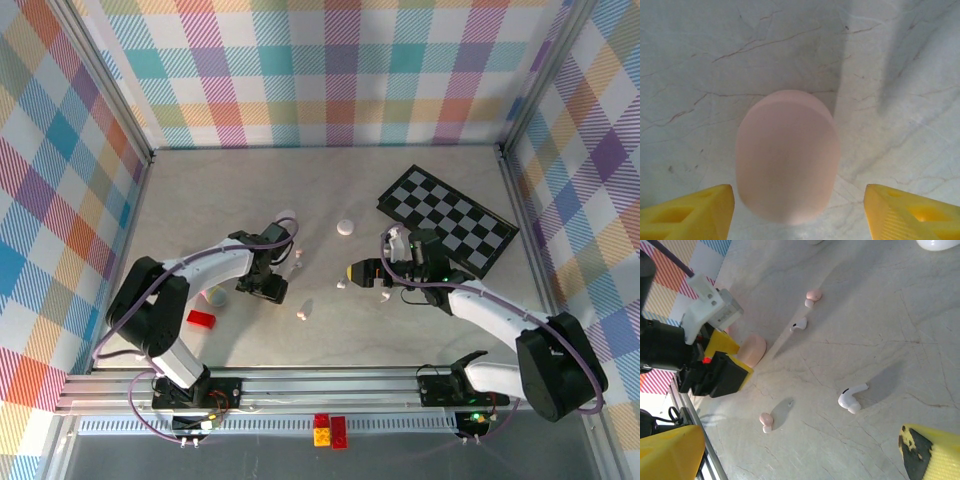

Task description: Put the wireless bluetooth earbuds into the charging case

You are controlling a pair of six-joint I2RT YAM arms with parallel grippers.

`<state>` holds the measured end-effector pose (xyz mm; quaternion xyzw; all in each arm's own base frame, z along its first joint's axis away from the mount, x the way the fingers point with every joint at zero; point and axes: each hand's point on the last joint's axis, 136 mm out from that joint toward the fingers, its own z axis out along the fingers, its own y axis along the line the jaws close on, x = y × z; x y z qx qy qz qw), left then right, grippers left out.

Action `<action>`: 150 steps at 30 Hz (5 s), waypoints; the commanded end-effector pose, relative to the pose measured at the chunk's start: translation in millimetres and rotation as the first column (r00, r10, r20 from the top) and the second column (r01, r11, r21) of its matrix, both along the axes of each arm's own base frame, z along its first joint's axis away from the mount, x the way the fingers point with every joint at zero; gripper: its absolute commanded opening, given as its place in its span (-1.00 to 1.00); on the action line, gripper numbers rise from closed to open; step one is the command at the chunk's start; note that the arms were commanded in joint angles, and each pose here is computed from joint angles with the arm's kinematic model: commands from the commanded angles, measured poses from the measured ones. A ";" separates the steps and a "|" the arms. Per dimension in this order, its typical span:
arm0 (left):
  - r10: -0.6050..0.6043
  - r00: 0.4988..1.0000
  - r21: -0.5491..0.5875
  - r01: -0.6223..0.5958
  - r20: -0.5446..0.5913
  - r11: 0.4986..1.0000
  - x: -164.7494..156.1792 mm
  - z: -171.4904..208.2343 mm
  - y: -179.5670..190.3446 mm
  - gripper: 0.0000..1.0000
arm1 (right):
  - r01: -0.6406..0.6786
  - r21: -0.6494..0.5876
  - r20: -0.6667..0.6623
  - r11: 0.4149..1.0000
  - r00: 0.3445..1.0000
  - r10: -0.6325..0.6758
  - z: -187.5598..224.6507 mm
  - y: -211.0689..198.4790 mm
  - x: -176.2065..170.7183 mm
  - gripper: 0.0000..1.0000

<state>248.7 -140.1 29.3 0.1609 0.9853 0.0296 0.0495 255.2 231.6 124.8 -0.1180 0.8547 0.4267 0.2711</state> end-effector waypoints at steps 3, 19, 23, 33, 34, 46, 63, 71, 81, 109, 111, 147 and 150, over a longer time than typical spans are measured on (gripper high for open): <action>-0.020 1.000 0.000 0.020 -0.012 1.000 4.0 -8.0 -6.2 0.18 | 0.005 0.004 0.032 1.000 0.999 -0.005 11.9 -0.5 0.3 0.98; -0.028 1.000 0.015 0.028 0.008 0.999 7.5 -6.6 -3.7 -0.32 | 0.055 0.024 -0.040 0.998 0.998 -0.054 9.2 -2.9 -0.8 0.98; -0.036 0.998 -0.026 0.038 0.055 0.999 10.3 10.5 -8.3 -0.32 | 0.021 0.059 -0.059 0.998 0.998 -0.018 14.6 3.2 -5.4 0.98; -0.141 0.947 -0.246 0.215 0.287 0.945 25.2 68.7 -48.0 -0.31 | -0.089 0.160 -0.217 0.983 0.968 0.123 41.6 30.7 -7.9 0.98; -0.146 0.938 -0.253 0.231 0.313 0.939 27.8 70.8 -50.5 -0.31 | -0.096 0.169 -0.231 0.981 0.964 0.134 44.3 33.2 -7.7 0.98; -0.232 0.768 -0.422 0.547 0.597 0.723 27.9 111.7 -118.8 -0.30 | -0.092 0.127 -0.382 0.988 0.914 0.135 55.6 40.4 -4.1 0.66; -0.438 0.585 -0.306 0.773 0.683 0.556 -9.7 120.6 -163.5 -0.31 | -0.164 0.184 -0.396 0.969 0.890 0.226 58.8 60.5 -13.2 0.14; -0.448 0.565 -0.303 0.792 0.693 0.530 -11.5 129.0 -171.1 -0.31 | -0.187 0.173 -0.417 0.967 0.876 0.244 50.2 67.6 -17.4 0.12; -0.446 0.563 -0.296 0.790 0.696 0.536 -9.5 129.3 -173.5 -0.31 | -0.178 0.142 -0.437 0.974 0.871 0.223 44.1 64.5 -20.9 -0.32; 0.264 0.218 -0.300 0.895 0.939 0.330 -0.3 265.2 -184.2 0.99 | -0.057 0.607 -0.259 0.793 0.929 0.265 173.2 11.5 4.8 -0.66; 0.286 0.194 -0.282 0.908 0.938 0.310 -0.7 267.3 -187.2 0.99 | -0.055 0.619 -0.245 0.783 0.934 0.259 181.2 8.2 5.4 -0.70; 0.306 0.114 -0.154 0.982 0.945 0.109 5.2 309.4 -226.7 0.19 | -0.029 0.698 -0.231 0.716 0.937 0.263 216.4 -2.8 -0.6 -0.76; 0.304 0.115 -0.154 0.982 0.946 0.109 5.9 308.3 -227.6 0.11 | -0.032 0.697 -0.229 0.716 0.937 0.265 217.3 -2.7 -1.2 -0.76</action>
